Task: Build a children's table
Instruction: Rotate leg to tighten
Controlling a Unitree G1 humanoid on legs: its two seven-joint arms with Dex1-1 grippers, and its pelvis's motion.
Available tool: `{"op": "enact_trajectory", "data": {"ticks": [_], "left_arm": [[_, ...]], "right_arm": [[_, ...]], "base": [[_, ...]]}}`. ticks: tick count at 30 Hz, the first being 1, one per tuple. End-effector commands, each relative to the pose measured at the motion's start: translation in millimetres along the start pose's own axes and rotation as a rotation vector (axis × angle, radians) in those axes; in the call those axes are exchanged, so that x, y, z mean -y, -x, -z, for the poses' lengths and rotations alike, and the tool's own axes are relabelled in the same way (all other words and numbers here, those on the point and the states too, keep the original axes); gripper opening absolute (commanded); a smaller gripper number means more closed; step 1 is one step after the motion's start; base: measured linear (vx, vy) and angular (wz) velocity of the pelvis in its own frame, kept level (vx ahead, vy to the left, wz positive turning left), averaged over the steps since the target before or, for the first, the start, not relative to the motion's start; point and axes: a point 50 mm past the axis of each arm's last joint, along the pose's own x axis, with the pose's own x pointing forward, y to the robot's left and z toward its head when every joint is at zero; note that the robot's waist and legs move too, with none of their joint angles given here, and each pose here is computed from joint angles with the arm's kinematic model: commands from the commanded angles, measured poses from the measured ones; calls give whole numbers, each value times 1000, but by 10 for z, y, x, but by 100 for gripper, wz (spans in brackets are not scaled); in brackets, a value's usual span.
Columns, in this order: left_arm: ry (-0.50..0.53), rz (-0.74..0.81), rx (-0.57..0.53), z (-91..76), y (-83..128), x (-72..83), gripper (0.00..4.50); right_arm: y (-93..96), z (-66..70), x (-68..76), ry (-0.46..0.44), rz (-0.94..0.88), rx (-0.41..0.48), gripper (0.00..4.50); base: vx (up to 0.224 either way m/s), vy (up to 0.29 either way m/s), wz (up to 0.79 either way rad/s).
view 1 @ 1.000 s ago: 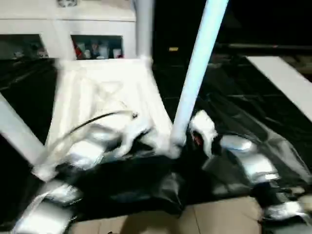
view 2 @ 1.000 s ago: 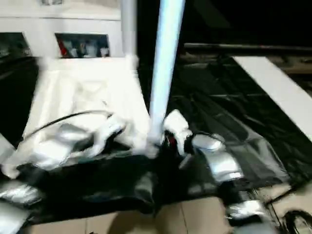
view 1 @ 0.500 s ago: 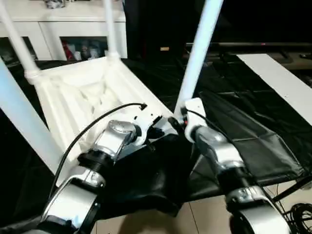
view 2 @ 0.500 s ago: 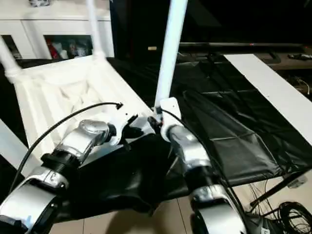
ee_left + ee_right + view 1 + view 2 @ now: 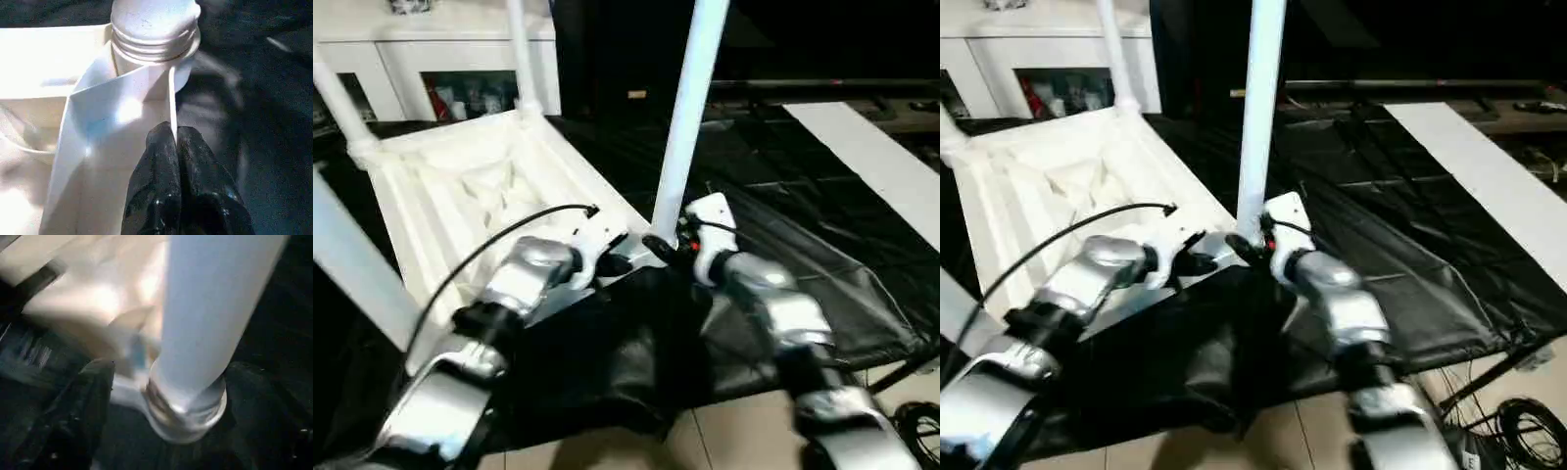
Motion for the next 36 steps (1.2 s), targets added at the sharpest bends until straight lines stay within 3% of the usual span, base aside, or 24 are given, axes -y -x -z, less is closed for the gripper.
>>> {"op": "enact_trajectory", "data": {"ticks": [1,3,6,9,18,28,36], "left_arm": [[-13,143,-81,199,-31,164,0],[-21,190,-78,199,11,190,0],[-83,379,-70,206,163,314,0],[-92,409,-82,220,210,334,0],[-81,417,-99,236,304,349,0],[-72,417,-108,240,324,357,0],[-51,395,-107,259,323,356,0]], "right_arm": [[57,0,-119,91,-173,-29,376],[115,27,-99,124,-191,-56,376],[224,78,-97,182,-269,-106,376],[249,92,-136,195,-320,-119,376],[229,139,-252,198,-435,-148,376],[240,179,-230,191,-441,-171,290],[152,247,-197,139,-338,-174,269]], "base": [[0,0,0],[0,0,0],[0,0,0],[0,0,0],[0,0,0],[0,0,0],[0,0,0]]}}
